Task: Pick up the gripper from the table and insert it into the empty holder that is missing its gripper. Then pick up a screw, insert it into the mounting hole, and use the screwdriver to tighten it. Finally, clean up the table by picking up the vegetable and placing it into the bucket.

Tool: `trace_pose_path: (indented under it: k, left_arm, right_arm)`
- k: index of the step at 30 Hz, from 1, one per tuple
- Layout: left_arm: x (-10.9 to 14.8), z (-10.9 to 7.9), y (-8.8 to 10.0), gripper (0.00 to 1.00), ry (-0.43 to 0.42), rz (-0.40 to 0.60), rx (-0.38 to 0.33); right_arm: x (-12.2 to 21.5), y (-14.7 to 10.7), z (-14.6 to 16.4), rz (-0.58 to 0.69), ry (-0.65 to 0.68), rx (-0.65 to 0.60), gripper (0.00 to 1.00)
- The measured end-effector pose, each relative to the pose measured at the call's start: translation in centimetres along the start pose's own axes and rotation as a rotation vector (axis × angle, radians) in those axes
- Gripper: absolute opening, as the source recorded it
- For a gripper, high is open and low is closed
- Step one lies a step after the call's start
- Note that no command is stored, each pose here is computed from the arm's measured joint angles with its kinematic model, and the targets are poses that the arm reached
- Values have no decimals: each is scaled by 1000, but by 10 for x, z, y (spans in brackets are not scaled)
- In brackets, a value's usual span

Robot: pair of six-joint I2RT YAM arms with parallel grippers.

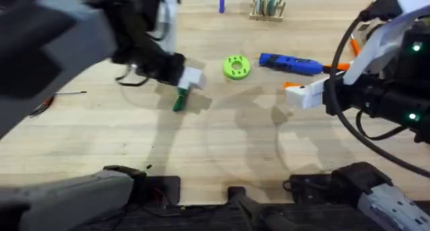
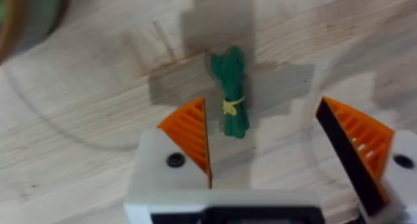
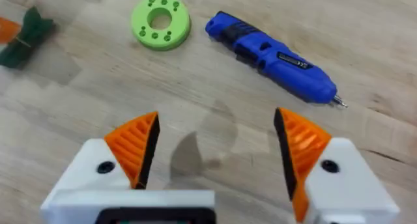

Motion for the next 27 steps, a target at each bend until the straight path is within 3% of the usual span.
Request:
trace_pose_path:
  k: [6,11,23,25,27]
  left_arm:
    - [-39,-3,-16,985,77,161,91]
    - [-51,5,-24,996,123,219,165]
    - [-70,10,-28,839,166,265,187]
    - [-72,8,-26,655,158,259,190]
    - [-72,7,-24,341,157,249,187]
  right_arm:
    - [0,-1,0,3,0,0,991]
    - [0,-1,0,4,0,0,992]
    - [0,-1,0,3,0,0,990]
    - [0,-1,0,4,0,0,991]
    - [0,-1,0,4,0,0,991]
Point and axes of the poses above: each hand's point on the last joint's axis, 136 mm out from that joint toward the fingers, its own x axis back along the fingers, its own z axis along the line the jaws close on, y = z × x, the point moved 1 cm from there along x, back along the fingers, and after that the axes turned 1 degree about -x, right-handed, at the moved point
